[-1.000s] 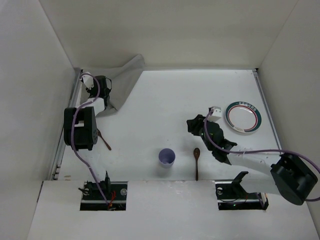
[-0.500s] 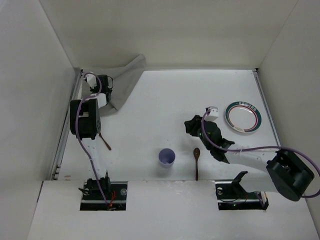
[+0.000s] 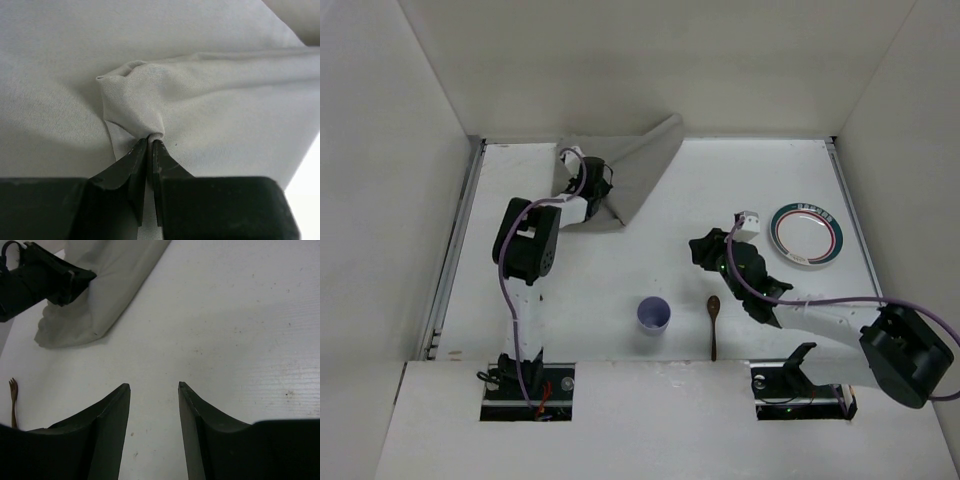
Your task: Set the dinner table for one person
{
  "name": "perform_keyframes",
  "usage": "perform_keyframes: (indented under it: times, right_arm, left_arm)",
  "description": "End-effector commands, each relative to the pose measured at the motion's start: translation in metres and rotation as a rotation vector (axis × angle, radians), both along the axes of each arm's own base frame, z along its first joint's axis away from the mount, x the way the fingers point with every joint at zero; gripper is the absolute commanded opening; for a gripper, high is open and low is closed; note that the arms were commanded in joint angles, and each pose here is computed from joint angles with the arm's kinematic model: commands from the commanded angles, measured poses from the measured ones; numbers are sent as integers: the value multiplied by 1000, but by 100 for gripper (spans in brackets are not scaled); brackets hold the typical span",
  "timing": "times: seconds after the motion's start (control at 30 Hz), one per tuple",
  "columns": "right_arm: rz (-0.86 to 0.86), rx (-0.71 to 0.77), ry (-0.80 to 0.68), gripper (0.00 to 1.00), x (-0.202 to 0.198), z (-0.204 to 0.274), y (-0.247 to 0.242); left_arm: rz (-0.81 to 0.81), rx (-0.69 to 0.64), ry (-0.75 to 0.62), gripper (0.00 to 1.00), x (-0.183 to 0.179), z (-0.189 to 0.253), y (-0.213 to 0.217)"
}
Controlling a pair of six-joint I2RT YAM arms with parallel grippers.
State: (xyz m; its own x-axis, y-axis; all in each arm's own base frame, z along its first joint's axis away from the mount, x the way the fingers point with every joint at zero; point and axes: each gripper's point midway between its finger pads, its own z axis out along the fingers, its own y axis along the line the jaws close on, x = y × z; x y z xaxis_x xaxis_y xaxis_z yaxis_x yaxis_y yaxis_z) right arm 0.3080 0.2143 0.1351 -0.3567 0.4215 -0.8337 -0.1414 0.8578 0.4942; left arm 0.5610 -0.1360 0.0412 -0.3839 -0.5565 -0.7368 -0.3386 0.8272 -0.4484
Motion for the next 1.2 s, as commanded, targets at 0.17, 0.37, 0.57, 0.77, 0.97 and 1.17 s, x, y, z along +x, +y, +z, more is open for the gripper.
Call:
perform_keyframes:
  times: [0.17,0.37,0.57,0.77,0.97,1.17]
  right_arm:
    - [8,52,-69,49,3,32,7]
    - [7,60,-82,49,1,37,5]
    - [29,52,-70,49,0,33,13]
    - [44,42,-70,50,-1,32,18]
    - [43,45,-75,50,-2,34,17]
    - [55,38,-73,51,-3,33,21]
  left_arm:
    - [15,-97,-116,33,-29,61,-14]
    - [20,-65,-124,36,-24,70,0]
    - [-37,-49,-65,36,-6,51,-5]
    - [-39,-28,-12,35,8,29,1]
    - [-13,-24,15,35,7,16,11]
    - [-19,-25,-12,27,11,24,8]
